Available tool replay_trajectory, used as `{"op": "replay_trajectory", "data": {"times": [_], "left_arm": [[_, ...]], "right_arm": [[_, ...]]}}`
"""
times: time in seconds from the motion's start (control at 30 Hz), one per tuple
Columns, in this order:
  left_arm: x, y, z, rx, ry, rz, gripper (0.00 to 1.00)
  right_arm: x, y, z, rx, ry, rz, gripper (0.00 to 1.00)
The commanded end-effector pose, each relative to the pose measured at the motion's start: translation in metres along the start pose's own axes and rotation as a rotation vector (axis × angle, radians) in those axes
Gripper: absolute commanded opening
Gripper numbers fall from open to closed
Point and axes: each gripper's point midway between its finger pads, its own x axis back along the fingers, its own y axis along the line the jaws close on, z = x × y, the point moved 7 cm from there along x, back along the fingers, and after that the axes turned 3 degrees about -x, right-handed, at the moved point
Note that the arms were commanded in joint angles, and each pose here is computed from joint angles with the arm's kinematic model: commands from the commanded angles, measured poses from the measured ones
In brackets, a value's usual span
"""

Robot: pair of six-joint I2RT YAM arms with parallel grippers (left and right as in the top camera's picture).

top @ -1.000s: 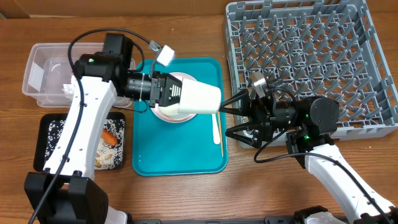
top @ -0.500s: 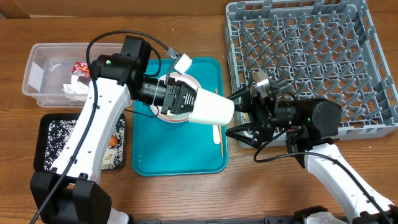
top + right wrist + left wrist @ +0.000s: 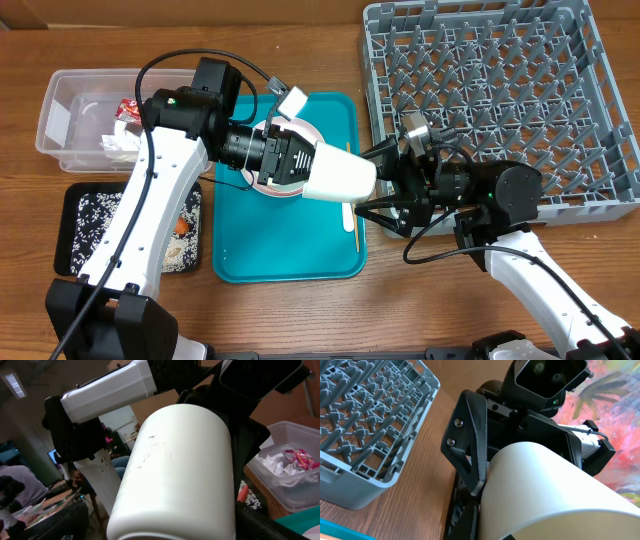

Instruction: Sort waste into correct bins and load items into the dishwasher

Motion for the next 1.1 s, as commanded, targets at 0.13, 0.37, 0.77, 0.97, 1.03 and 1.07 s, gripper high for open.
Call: {"op": "replay_trajectory", "data": {"times": [0.13,0.37,0.77,0.97,1.03,1.07], "left_arm": [[-0.001,-0.007,-0.003,-0.054,0.004,-0.006,0.04],[-0.001,-0.005,-0.002,-0.054,0.013,-0.022,0.04],[-0.001,-0.005,-0.002,-0.053,0.015,-0.025,0.04],[-0.001,-0.004,-0.002,-0.053,0.015,-0.025,0.04],[-0.001,-0.004,-0.002,-0.054,0.015,-0.025,0.04],[-0.001,-0.004,-0.002,-0.054,0.015,-0.025,0.04]], "right_arm": [[-0.007,0.001,-0.002,0.028,0.003,-0.018,0.90],[-0.008,-0.007,-0.003,0.012,-0.032,0.011,0.88],[-0.016,-0.004,-0.003,0.018,-0.052,0.003,0.81],[-0.016,-0.003,-0.004,0.023,-0.056,0.003,0.76],[-0.016,-0.003,-0.004,0.023,-0.056,0.003,0.76],[-0.016,-0.003,-0.004,0.024,-0.056,0.003,0.76]]}}
